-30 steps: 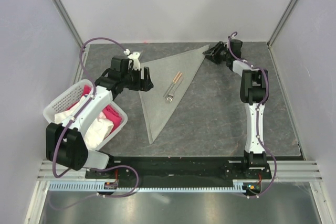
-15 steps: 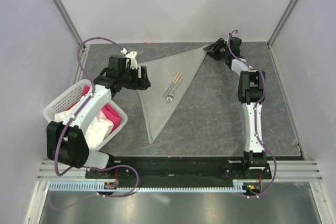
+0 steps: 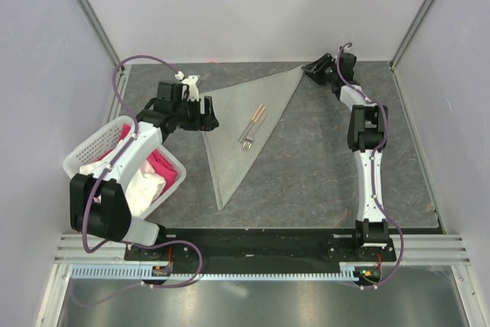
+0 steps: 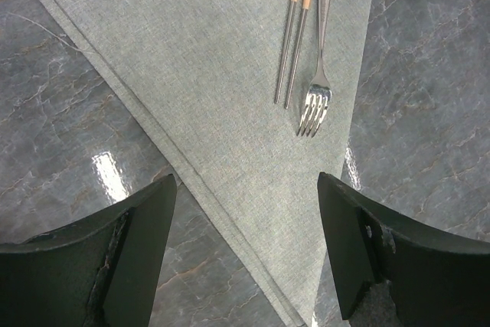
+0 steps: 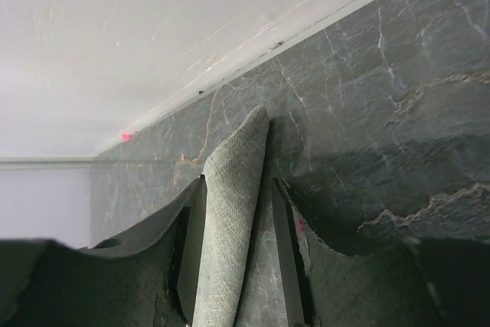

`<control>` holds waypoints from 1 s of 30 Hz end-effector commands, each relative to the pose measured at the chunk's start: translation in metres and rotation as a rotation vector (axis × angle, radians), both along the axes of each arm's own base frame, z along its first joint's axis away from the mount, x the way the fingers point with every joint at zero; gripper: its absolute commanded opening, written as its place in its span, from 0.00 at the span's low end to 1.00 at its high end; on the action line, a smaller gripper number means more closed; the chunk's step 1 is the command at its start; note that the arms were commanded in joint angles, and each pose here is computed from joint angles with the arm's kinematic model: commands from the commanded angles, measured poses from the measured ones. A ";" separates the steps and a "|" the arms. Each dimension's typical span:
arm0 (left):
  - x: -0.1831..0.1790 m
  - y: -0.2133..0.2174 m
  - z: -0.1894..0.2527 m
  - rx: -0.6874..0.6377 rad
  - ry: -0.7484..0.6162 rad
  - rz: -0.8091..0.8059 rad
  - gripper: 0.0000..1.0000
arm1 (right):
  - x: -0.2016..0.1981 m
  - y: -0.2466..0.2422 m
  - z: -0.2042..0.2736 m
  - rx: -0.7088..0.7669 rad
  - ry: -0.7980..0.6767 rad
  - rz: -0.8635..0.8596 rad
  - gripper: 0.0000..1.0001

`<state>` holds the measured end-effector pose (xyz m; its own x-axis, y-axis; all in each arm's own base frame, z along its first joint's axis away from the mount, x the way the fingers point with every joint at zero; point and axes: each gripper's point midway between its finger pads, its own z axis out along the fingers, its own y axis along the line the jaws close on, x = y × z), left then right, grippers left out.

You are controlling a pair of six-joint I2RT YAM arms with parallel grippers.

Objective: Fold the napkin, place the utensils inside, and roll it up
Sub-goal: Fold the napkin

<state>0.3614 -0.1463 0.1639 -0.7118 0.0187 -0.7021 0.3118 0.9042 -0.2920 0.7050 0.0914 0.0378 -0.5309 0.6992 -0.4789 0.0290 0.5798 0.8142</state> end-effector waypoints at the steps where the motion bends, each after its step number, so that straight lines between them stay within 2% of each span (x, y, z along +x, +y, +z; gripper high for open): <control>1: 0.010 -0.003 0.013 -0.014 -0.046 -0.034 0.82 | -0.008 -0.015 -0.056 -0.035 0.123 -0.050 0.48; 30: 0.016 0.003 0.007 -0.063 -0.010 -0.008 0.82 | -0.002 0.007 -0.071 0.015 0.107 -0.006 0.38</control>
<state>0.3664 -0.1389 0.1554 -0.7347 -0.0070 -0.6784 0.2969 0.8958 -0.3307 0.7194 0.0954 0.0337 -0.5109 0.7134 -0.4797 -0.0115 0.5523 0.8336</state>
